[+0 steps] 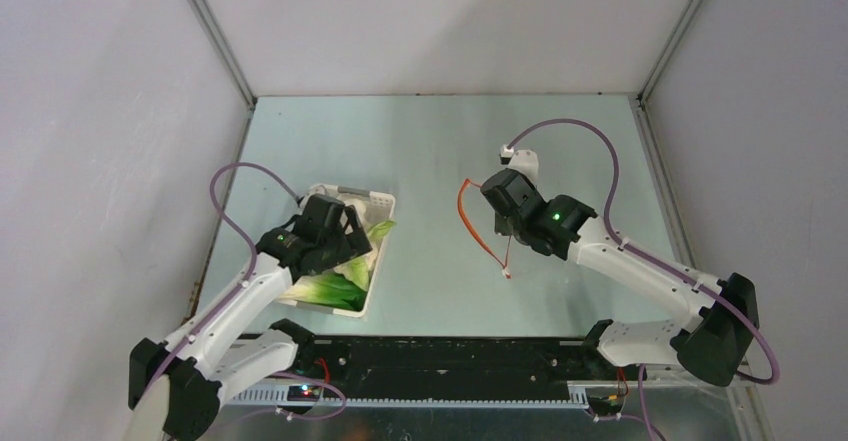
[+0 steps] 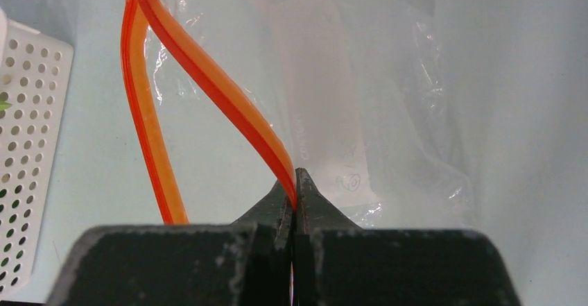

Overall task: Place the food in the zip-top bag and seal the zipper
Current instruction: Open the zipper of the food storage bag at the center of the board, then pick up the fake vegetable from the bin.

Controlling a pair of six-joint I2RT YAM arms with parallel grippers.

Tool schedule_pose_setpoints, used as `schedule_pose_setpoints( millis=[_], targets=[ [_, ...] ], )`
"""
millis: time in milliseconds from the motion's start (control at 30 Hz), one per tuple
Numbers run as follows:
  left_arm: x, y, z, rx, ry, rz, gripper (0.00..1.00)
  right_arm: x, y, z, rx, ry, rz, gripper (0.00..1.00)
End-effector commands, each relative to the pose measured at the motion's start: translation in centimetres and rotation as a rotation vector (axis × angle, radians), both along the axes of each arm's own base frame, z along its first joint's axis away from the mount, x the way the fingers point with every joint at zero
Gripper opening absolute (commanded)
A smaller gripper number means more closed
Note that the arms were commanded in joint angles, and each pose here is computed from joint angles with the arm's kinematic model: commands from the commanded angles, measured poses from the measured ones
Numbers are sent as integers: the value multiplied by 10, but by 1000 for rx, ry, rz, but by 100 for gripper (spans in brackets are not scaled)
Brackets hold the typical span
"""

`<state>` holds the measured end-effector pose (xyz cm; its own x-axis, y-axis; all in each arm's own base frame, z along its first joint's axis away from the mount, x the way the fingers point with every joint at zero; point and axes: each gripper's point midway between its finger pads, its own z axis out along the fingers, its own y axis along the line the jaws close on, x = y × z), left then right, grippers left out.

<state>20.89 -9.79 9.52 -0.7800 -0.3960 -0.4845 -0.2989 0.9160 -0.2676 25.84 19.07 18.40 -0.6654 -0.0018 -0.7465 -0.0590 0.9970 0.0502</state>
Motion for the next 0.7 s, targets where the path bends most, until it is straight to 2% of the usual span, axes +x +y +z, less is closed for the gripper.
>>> schedule_pose_setpoints(
  millis=[0,100,233,400,667],
  targets=[
    [18,2,22,-32,-121,60,100,1,4,10,55,-27,-7,0],
    [21,5,39,-82,-215,100,100,1,4,10,56,-26,-6,0],
    [20,23,49,-81,-272,175,100,1,4,12,60,-32,-3,0],
    [17,33,34,-52,-206,207,100,1,5,11,62,-31,-1,0],
    [25,21,15,-72,-119,181,98,-1,5,11,68,-23,-6,0]
  ],
)
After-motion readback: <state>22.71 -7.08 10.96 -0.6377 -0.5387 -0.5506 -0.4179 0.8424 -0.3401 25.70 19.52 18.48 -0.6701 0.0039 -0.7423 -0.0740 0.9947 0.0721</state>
